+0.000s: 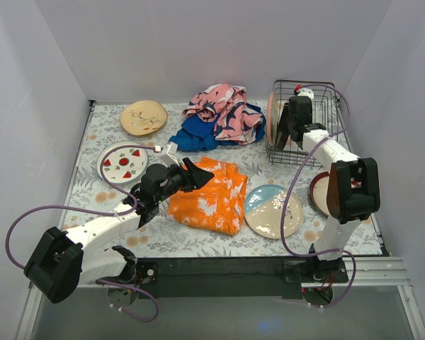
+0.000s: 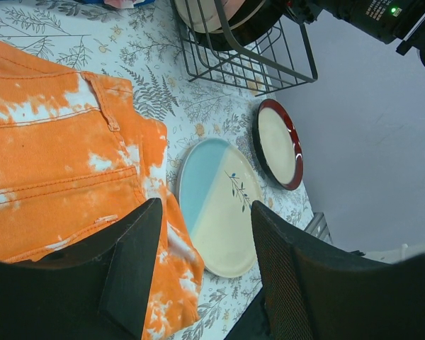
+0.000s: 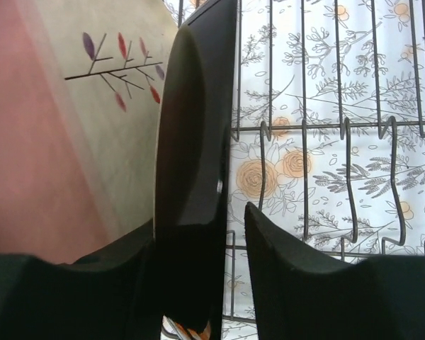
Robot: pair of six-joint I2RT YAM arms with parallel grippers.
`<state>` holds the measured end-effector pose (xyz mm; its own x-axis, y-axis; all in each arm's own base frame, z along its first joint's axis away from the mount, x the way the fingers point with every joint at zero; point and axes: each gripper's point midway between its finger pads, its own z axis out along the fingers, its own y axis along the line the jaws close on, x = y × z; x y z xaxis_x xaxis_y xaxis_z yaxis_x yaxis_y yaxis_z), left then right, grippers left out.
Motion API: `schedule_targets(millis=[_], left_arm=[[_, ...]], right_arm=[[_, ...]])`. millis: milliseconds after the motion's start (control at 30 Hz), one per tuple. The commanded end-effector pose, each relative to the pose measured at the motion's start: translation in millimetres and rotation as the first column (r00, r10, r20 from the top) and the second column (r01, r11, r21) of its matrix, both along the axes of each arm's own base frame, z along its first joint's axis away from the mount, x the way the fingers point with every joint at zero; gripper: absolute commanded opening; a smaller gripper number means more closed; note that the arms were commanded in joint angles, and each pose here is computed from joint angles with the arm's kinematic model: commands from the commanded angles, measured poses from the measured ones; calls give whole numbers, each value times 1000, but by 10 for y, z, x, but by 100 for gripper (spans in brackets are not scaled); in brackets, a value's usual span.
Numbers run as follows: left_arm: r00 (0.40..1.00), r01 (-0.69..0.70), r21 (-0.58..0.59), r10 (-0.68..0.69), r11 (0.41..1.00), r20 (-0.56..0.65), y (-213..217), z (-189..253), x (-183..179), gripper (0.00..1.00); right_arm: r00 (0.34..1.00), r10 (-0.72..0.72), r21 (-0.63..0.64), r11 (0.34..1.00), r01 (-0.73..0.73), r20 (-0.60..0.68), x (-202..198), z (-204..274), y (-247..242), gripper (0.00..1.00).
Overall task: Unload the plates from the dish rack
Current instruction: Unload the plate from the dish rack.
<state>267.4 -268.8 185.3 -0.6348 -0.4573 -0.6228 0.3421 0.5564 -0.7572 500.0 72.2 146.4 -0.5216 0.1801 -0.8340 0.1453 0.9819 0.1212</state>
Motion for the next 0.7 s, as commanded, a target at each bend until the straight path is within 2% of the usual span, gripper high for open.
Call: schedule_targets(millis=[0,133,167,300,467,667], left_arm=[[999,-5,-12,5,1000,34,15,112,-19,52],[999,-7,-10,7,1000,32,17,99,-17,52],[999,-5,-12,6,1000,32,14,107,-18,52],[1000,-5,-10,6,1000,28,9,92,-12,52],[1000,-5,-10,6,1000,28,9,92,-12,52],[1000,-8,-7,8,1000,31,12,95,-6,52]], right_arm=[[998,-50,-63,997,53,45,119,192,-58,45],[998,-19,-94,995,25,61,170,230,3,31],[998,-17,-100,995,24,65,176,243,5,22],[995,0,-108,994,11,97,181,340,45,2],[991,35,-94,995,-23,130,172,482,114,1],[962,130,-73,991,-116,240,217,889,301,1]])
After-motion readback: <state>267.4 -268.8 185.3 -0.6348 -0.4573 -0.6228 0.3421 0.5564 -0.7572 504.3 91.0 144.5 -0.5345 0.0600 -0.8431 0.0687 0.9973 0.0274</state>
